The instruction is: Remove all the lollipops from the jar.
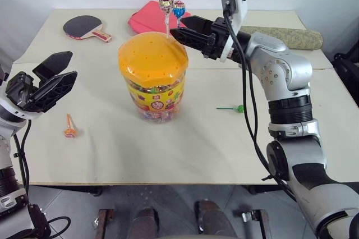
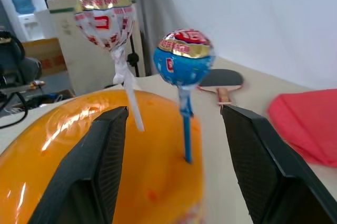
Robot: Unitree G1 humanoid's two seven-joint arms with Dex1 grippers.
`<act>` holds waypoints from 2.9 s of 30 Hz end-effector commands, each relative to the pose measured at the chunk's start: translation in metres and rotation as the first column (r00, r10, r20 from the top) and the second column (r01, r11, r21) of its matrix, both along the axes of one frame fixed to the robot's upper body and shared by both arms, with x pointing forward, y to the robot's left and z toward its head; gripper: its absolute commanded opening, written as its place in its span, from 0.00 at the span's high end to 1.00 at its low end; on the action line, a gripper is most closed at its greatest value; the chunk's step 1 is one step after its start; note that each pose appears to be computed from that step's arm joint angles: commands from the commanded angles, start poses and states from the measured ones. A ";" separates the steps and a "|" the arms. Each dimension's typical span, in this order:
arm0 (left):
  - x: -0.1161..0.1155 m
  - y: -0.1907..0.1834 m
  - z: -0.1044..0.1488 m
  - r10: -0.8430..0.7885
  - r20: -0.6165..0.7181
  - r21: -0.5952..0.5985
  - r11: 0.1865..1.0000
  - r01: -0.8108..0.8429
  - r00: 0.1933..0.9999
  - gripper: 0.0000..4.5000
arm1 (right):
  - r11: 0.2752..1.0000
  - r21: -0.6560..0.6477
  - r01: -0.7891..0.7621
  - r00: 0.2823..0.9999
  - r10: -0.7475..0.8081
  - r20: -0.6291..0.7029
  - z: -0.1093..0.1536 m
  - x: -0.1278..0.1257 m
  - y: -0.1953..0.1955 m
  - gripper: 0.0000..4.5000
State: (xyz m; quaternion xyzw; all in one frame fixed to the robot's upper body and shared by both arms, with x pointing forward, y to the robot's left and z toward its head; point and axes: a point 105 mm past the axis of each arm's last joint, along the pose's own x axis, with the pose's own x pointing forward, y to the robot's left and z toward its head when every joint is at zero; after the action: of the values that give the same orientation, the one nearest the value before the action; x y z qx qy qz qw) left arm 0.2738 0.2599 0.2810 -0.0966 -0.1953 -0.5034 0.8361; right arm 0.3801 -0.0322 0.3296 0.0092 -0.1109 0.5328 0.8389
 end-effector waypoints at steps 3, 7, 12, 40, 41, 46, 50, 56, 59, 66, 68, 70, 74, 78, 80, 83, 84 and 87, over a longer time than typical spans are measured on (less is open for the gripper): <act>-0.004 -0.003 0.018 -0.013 0.054 -0.016 1.000 0.014 0.998 0.00 | 0.999 0.031 -0.014 0.999 0.012 0.048 0.017 -0.002 0.007 0.35; -0.003 -0.004 0.021 -0.011 0.062 -0.021 1.000 0.013 0.998 0.00 | 0.998 0.024 -0.051 0.998 0.049 0.045 0.015 -0.006 0.014 0.35; -0.002 -0.004 0.023 -0.013 0.071 -0.027 1.000 0.014 0.997 0.00 | 0.998 0.018 -0.065 0.997 0.064 0.032 0.012 -0.008 0.016 0.39; -0.006 -0.047 -0.017 -0.292 0.006 0.367 0.890 0.270 0.956 0.00 | 0.827 -0.488 0.279 0.955 -0.290 0.055 -0.038 -0.001 -0.166 0.98; -0.007 -0.048 -0.022 -0.300 -0.002 0.400 0.874 0.276 0.954 0.00 | 0.766 -0.573 0.291 0.948 -0.313 0.064 -0.055 -0.005 -0.182 0.98; -0.011 -0.053 -0.040 -0.338 0.007 0.475 0.829 0.294 0.941 0.00 | 0.488 -0.838 0.244 0.956 -0.265 0.124 -0.135 -0.027 -0.232 0.98; -0.010 -0.050 -0.042 -0.320 0.012 0.473 0.837 0.276 0.947 0.00 | 0.466 -0.851 0.243 0.950 -0.293 0.112 -0.160 -0.029 -0.246 0.98; -0.010 -0.040 -0.046 -0.243 0.001 0.420 0.881 0.220 0.970 0.00 | 0.622 -0.751 0.221 0.972 -0.208 0.114 -0.133 -0.031 -0.226 0.65; -0.003 -0.016 -0.035 -0.082 0.002 0.226 0.971 0.080 0.997 0.00 | 0.874 -0.463 0.145 0.979 -0.060 0.193 -0.065 -0.040 -0.168 0.58; -0.007 0.023 -0.031 0.072 -0.062 -0.040 0.996 -0.075 0.995 0.00 | 0.989 -0.109 -0.101 0.979 0.118 0.165 -0.001 -0.052 -0.048 0.58; -0.005 0.022 -0.030 0.071 -0.066 -0.060 0.995 -0.075 0.995 0.00 | 0.993 -0.089 -0.079 0.984 0.092 0.153 0.003 -0.045 -0.031 0.58; -0.006 0.020 -0.029 0.056 -0.065 -0.061 0.996 -0.060 0.996 0.00 | 0.994 -0.064 -0.087 0.986 0.095 0.136 0.006 -0.040 -0.009 0.58; -0.006 0.015 -0.028 0.034 -0.070 -0.050 0.998 -0.038 0.997 0.00 | 0.995 -0.067 -0.072 0.989 0.080 0.126 0.004 -0.031 0.025 0.58; -0.008 0.009 -0.029 0.013 -0.078 -0.033 0.999 -0.016 0.997 0.00 | 1.000 -0.017 -0.006 0.998 0.007 0.067 0.006 -0.017 0.038 0.58; -0.009 0.008 -0.028 0.011 -0.076 -0.032 0.999 -0.013 0.997 0.00 | 0.999 -0.035 -0.028 0.997 0.030 0.069 0.004 -0.020 0.040 0.58; -0.012 0.007 -0.024 0.005 -0.066 -0.019 1.000 -0.006 0.998 0.00 | 0.997 -0.038 -0.071 0.995 0.073 0.073 0.006 -0.030 0.030 0.58; -0.013 0.008 -0.023 0.004 -0.065 -0.022 1.000 -0.005 0.998 0.00 | 0.995 -0.038 -0.097 0.992 0.100 0.082 0.006 -0.034 0.026 0.58; -0.014 0.010 -0.022 0.014 -0.065 -0.024 1.000 -0.016 0.998 0.00 | 0.981 -0.112 -0.158 0.979 0.171 0.115 -0.001 -0.047 0.016 0.58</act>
State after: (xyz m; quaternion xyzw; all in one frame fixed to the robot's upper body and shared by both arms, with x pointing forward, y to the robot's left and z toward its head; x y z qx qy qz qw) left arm 0.2665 0.2680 0.2473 -0.1389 -0.1580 -0.4892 0.8464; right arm 0.3473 -0.0161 0.3164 -0.0450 -0.1088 0.5833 0.8037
